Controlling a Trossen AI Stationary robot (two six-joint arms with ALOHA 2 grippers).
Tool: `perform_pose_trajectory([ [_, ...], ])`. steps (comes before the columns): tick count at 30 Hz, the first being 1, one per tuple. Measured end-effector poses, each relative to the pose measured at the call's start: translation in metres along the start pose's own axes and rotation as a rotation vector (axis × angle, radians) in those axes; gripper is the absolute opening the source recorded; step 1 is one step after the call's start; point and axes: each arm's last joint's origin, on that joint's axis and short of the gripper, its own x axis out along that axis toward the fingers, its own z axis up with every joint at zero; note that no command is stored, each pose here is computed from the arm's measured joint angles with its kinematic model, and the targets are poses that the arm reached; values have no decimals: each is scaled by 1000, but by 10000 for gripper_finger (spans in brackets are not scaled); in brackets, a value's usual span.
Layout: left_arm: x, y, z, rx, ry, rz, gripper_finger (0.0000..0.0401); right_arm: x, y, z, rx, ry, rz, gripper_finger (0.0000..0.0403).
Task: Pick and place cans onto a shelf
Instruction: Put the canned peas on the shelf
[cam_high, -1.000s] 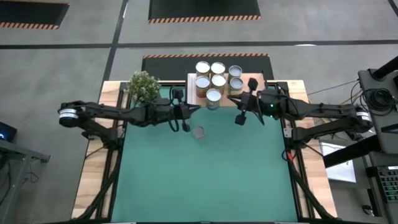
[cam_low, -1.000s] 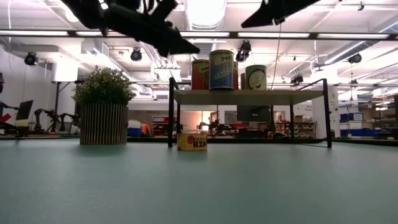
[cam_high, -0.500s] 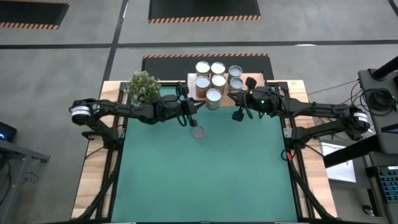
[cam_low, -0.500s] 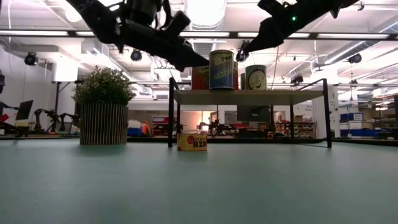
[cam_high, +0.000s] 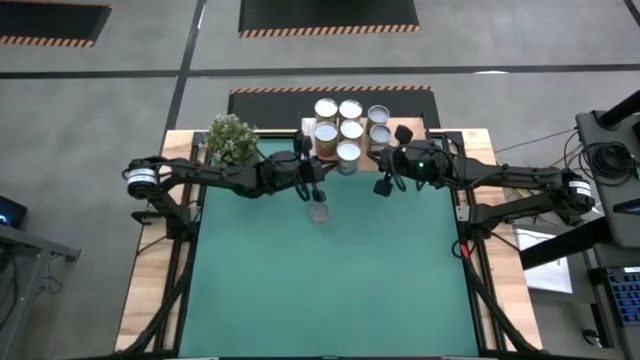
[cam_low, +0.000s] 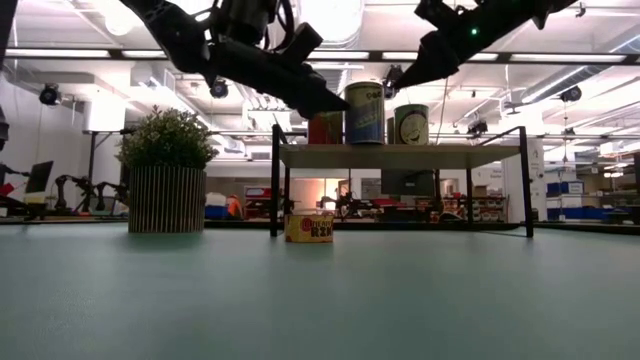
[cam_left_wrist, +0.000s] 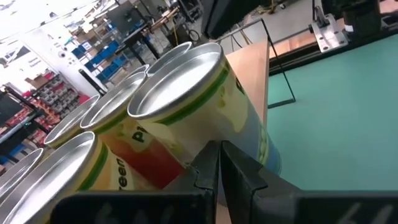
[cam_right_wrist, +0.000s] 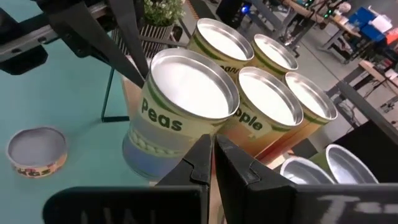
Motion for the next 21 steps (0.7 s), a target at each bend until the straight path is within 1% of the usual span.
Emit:
perform_pose_trajectory([
  [9, 7, -1, 0, -13, 4, 3, 0, 0, 1, -2, 5, 16, 6, 9],
  [21, 8, 2, -1, -35, 0, 16, 0, 0, 1, -2, 1, 22, 7, 9],
])
